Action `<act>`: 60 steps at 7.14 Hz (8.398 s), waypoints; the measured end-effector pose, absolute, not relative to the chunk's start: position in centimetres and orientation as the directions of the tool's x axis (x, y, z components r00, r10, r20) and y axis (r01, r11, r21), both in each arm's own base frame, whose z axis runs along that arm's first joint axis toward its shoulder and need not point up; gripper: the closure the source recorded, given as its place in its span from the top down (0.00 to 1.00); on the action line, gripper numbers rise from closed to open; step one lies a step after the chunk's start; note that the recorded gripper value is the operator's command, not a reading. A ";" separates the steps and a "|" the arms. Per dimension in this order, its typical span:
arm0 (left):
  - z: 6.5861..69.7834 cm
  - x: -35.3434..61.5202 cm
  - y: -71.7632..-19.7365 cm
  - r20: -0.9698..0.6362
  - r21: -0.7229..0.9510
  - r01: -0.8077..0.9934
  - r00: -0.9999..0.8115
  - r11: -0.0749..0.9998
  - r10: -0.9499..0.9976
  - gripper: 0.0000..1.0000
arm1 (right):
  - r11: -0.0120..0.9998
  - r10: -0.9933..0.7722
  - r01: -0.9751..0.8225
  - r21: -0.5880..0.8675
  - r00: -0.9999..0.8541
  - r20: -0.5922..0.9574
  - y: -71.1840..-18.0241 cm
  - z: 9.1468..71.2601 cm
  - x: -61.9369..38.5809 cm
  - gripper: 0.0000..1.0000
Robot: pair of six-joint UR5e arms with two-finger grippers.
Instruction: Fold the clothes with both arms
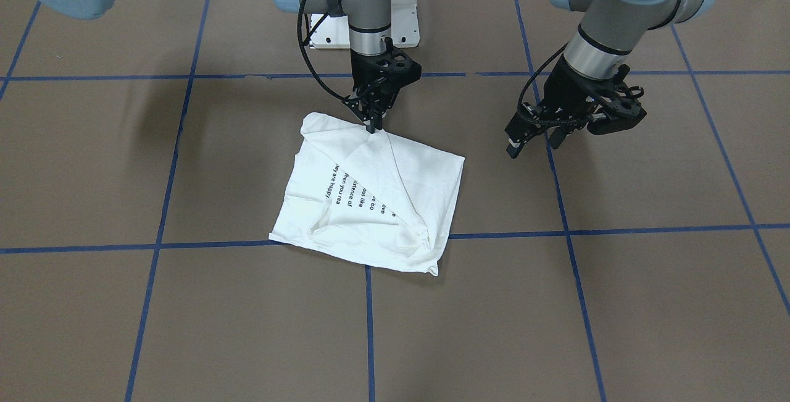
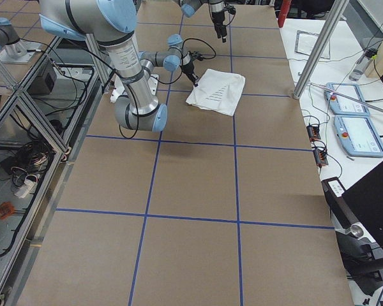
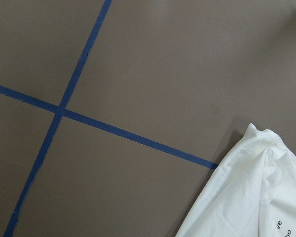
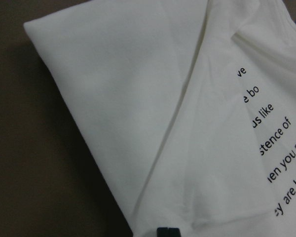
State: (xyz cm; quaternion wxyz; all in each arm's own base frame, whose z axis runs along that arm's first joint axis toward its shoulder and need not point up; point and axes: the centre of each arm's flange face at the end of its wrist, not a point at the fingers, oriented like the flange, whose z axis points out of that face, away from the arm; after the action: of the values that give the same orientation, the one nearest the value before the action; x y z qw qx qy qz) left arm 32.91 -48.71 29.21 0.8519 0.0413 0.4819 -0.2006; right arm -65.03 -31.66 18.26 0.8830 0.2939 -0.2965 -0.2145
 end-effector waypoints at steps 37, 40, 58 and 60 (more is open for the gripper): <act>51.3 5.8 -51.0 -0.578 0.341 -0.082 0.767 0.937 0.278 1.00 | 0.964 -0.264 0.203 0.170 0.782 0.565 -61.9 52.6 -7.4 1.00; 62.2 -4.5 -46.5 -0.561 0.365 -0.197 0.734 0.910 0.384 1.00 | 0.986 -0.156 0.153 0.061 0.742 0.652 -58.6 55.0 -4.3 1.00; 65.0 -4.8 -46.0 -0.714 0.078 0.028 0.699 0.997 0.036 1.00 | 0.990 0.139 -0.104 -0.095 0.650 0.747 -48.6 65.5 9.1 1.00; 65.2 -4.8 -46.0 -0.716 0.064 0.037 0.697 0.997 0.020 1.00 | 0.990 0.140 -0.105 -0.095 0.652 0.745 -48.6 65.5 9.1 1.00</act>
State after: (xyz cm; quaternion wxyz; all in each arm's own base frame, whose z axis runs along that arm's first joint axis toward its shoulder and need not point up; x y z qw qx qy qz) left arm -4.83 -45.98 65.20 0.9205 0.0368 0.3890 -0.0045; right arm 9.14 -48.61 65.50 0.9085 -0.0215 -0.4118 0.0675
